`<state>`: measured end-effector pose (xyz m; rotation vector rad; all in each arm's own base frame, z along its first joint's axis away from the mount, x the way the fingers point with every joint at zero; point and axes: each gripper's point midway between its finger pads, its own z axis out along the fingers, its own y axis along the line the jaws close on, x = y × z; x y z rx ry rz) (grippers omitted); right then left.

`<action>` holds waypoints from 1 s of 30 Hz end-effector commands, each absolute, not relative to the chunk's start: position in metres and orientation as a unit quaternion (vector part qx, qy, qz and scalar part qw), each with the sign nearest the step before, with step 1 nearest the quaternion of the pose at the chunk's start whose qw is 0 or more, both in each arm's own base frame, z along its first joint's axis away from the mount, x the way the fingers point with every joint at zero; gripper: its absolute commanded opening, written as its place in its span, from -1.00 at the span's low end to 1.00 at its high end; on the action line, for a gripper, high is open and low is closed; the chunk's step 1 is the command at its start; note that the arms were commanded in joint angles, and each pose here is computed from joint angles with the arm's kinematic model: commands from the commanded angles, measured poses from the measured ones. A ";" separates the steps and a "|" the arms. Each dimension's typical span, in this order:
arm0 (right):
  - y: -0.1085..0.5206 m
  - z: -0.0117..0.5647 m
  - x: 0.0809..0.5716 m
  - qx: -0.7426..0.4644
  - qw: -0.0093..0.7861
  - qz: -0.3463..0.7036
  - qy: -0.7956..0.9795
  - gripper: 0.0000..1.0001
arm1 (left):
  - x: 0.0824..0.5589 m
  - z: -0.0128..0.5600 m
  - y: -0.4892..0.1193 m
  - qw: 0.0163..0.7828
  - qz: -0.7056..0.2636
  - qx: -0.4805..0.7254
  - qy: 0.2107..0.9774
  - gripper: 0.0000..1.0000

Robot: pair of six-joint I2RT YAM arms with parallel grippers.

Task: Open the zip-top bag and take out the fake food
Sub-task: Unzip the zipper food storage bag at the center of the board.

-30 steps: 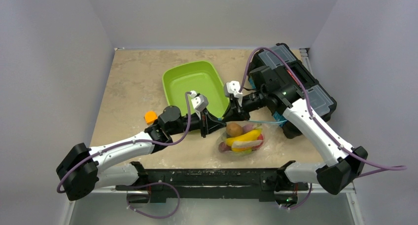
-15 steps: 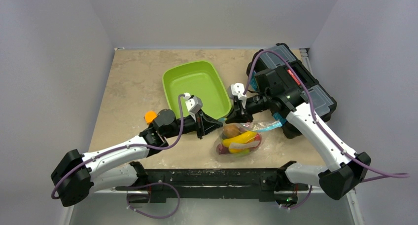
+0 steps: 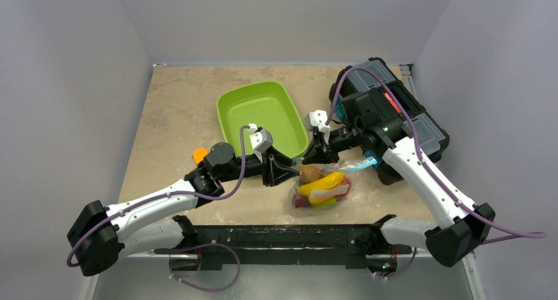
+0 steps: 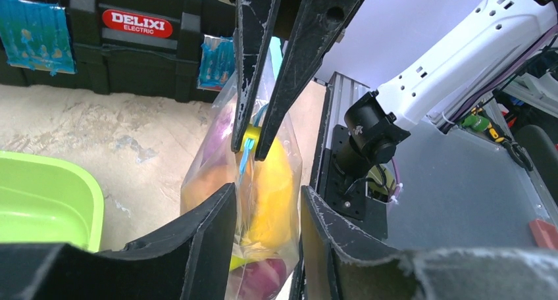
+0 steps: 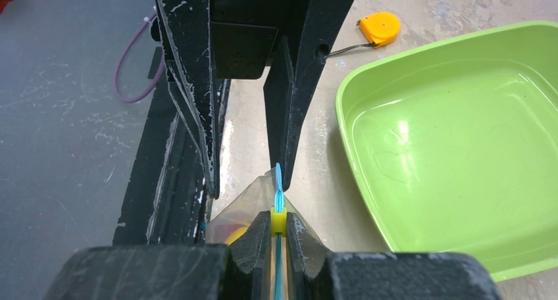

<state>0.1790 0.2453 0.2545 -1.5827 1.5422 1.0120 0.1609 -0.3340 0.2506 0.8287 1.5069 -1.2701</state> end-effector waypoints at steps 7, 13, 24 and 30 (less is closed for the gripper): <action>0.244 0.262 0.170 -0.616 0.352 0.401 0.579 -1.00 | 0.166 0.280 -0.340 0.506 -0.501 0.386 0.586 -0.42; 0.243 0.261 0.168 -0.622 0.352 0.400 0.574 -1.00 | 0.166 0.277 -0.344 0.496 -0.497 0.400 0.588 -0.79; 0.240 0.260 0.171 -0.619 0.351 0.395 0.580 -1.00 | 0.165 0.279 -0.335 0.518 -0.489 0.395 0.580 -1.00; 0.236 0.260 0.175 -0.610 0.355 0.394 0.589 -1.00 | 0.165 0.273 -0.325 0.534 -0.479 0.383 0.582 -1.00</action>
